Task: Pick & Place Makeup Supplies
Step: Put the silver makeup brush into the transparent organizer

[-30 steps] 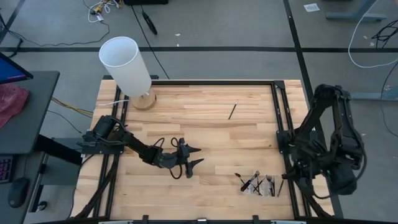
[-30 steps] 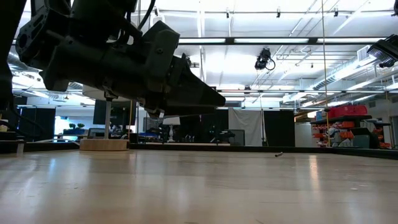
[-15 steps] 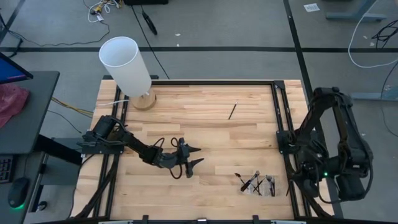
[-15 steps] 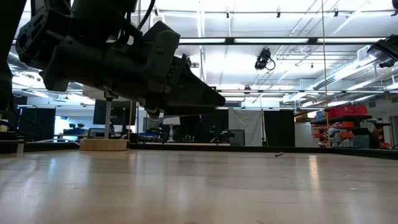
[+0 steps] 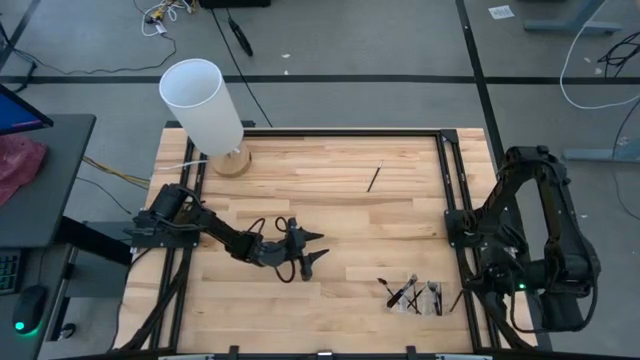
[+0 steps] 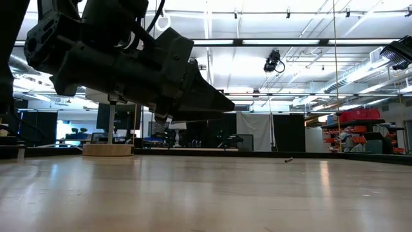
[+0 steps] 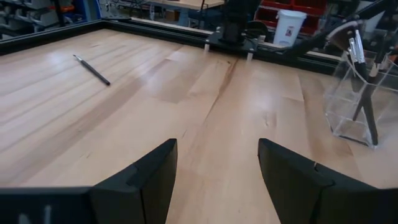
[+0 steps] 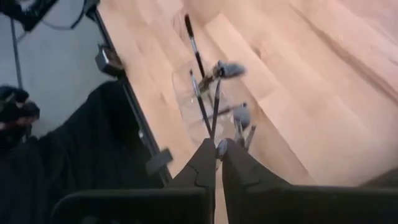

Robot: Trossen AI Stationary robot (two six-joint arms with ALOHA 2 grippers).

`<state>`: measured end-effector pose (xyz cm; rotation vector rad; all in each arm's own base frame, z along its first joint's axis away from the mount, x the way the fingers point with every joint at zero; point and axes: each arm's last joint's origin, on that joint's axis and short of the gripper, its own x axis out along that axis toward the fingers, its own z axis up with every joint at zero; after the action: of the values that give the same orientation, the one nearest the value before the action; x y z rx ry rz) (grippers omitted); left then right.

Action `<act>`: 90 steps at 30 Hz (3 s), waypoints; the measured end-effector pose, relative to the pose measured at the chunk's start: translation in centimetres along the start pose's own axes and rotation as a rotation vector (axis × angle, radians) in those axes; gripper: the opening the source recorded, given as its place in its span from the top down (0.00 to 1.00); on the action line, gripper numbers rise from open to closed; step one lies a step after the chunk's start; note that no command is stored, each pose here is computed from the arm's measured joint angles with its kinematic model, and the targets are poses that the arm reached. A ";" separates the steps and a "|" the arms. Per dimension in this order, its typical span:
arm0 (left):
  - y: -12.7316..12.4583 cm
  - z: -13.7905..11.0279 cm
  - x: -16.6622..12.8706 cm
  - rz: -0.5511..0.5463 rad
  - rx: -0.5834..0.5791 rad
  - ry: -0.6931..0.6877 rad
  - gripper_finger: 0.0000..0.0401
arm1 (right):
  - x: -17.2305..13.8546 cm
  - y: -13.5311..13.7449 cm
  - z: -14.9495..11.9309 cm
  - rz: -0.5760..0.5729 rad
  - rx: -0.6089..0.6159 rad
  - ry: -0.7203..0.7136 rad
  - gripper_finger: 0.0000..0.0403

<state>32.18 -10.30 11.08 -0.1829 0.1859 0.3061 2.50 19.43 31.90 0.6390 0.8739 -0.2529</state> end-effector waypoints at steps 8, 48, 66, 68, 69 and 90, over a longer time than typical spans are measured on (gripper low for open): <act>0.0 0.0 0.0 -0.001 -0.006 0.000 0.44 | 2.1 -0.6 -0.4 -0.019 0.019 -0.075 0.99; 0.0 0.0 0.0 0.000 -0.015 0.001 0.44 | 7.3 0.9 -3.2 -0.236 0.116 -0.017 0.92; 0.2 0.0 0.1 0.006 -0.018 0.000 0.44 | 8.5 -0.3 -3.1 -0.261 0.130 0.038 0.91; 0.2 0.0 0.1 0.006 -0.018 0.000 0.44 | 8.0 -0.4 -2.6 -0.238 0.123 0.028 0.91; 0.2 0.0 0.1 0.006 -0.019 0.000 0.44 | 7.7 -0.5 -2.3 -0.222 0.117 0.020 0.91; 0.1 0.4 0.4 0.048 -0.033 -0.025 0.44 | 7.9 -0.5 3.4 -0.163 -0.134 -0.272 0.41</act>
<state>32.54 -10.00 11.38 -0.2072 0.1609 0.3596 9.32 17.32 27.12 0.3972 0.6741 -0.4149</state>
